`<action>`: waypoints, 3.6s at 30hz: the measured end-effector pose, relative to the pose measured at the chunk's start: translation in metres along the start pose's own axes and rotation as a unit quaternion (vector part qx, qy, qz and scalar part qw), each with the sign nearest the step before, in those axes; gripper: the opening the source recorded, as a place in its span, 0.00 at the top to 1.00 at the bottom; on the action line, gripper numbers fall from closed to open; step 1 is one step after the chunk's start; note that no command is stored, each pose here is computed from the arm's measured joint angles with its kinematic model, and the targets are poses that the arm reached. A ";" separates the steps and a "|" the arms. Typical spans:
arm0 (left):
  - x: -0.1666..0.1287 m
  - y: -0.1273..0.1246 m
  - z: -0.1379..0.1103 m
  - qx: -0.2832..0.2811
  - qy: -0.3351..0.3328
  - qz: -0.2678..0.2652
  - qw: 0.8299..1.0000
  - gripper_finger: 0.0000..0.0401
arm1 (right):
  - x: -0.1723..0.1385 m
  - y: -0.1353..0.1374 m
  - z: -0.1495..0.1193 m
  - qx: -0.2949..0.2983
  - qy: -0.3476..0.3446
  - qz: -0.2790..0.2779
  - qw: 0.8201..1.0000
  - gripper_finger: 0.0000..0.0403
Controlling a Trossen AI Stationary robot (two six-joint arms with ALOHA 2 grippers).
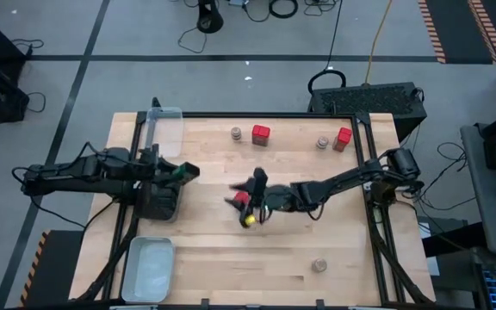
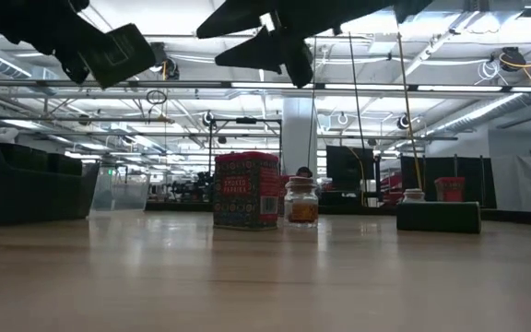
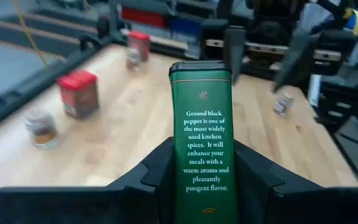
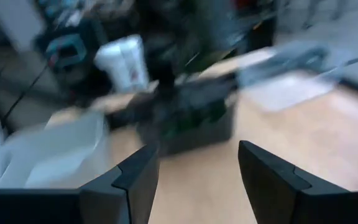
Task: Sort spices by type
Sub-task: Put the black seasoning can into the black bin
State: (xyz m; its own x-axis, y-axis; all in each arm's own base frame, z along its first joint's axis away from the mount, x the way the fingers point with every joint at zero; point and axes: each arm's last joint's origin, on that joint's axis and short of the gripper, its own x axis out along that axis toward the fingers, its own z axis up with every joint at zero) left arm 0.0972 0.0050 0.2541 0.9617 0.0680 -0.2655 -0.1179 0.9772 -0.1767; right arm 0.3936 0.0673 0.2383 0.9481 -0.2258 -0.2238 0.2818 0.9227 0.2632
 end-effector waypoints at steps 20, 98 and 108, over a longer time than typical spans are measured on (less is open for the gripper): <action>-0.008 0.014 -0.003 -0.026 -0.031 0.221 0.974 0.69 | 0.032 -0.094 0.046 -0.157 -0.069 0.031 0.985 0.51; 0.017 -0.009 0.039 0.091 -0.069 -0.027 0.993 0.69 | 0.038 -0.072 0.067 -0.131 -0.101 0.185 0.969 0.34; 0.027 -0.007 0.024 0.098 -0.049 -0.029 0.994 0.69 | 0.038 -0.068 0.067 -0.148 -0.109 0.187 0.965 0.34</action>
State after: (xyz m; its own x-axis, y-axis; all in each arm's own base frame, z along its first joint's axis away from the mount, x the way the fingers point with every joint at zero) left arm 0.1296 0.0050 0.2714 0.9861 0.0212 -0.1646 -0.0210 0.9998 0.0026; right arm 0.4199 -0.0249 0.2751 0.9929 0.1093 0.0461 -0.1095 0.9940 0.0003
